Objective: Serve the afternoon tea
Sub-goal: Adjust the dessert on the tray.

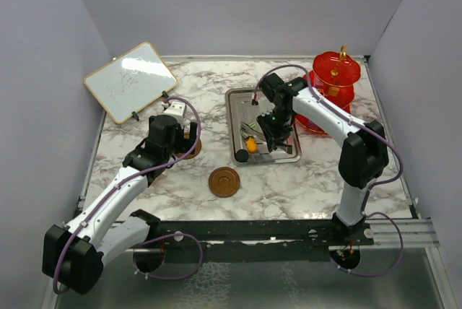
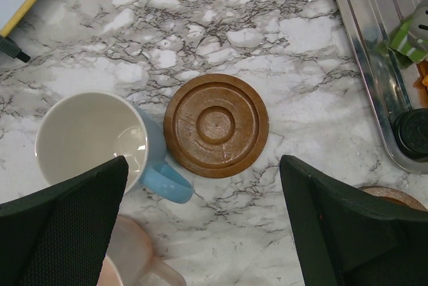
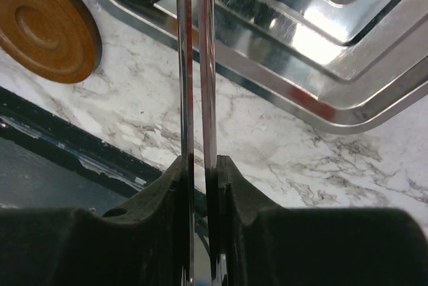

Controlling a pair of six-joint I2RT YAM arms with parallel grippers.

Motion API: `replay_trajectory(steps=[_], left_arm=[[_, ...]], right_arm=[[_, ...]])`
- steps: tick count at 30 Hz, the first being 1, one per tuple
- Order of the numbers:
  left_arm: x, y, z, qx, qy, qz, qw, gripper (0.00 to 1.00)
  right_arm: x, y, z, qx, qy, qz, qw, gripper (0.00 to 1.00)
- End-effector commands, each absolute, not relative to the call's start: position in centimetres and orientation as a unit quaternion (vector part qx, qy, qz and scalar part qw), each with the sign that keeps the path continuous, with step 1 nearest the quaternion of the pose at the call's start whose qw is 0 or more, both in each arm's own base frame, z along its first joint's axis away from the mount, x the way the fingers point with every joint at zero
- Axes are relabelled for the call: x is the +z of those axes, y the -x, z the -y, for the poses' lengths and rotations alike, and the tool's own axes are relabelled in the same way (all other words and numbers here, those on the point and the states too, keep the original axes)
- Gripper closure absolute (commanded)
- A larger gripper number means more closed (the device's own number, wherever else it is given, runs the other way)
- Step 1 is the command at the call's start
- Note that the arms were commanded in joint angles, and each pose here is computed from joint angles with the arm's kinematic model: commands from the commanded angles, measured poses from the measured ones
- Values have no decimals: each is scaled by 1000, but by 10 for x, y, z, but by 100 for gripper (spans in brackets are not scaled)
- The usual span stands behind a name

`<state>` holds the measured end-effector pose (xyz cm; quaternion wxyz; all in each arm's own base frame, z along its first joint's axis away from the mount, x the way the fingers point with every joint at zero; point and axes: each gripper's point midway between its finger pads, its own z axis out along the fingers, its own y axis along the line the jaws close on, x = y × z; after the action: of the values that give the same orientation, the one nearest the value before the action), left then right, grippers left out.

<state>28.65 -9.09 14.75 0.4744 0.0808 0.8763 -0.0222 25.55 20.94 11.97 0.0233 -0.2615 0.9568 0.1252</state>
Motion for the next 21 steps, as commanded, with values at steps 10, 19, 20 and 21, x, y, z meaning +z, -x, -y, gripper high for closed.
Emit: replay_trajectory(steps=[10, 19, 20, 21], left_arm=[[158, -292, 97, -35, -86, -869, 486, 1], [159, -293, 98, -39, -86, -869, 486, 1], [159, -293, 99, -40, -88, -869, 486, 1], [159, -293, 98, -38, -87, -869, 486, 1]], right_arm=[[126, -326, -230, 85, 279, -952, 90, 67], [158, -348, -227, 97, 208, -956, 182, 64], [158, -345, -225, 105, 192, -957, 190, 64], [159, -344, -222, 112, 173, -958, 200, 64]])
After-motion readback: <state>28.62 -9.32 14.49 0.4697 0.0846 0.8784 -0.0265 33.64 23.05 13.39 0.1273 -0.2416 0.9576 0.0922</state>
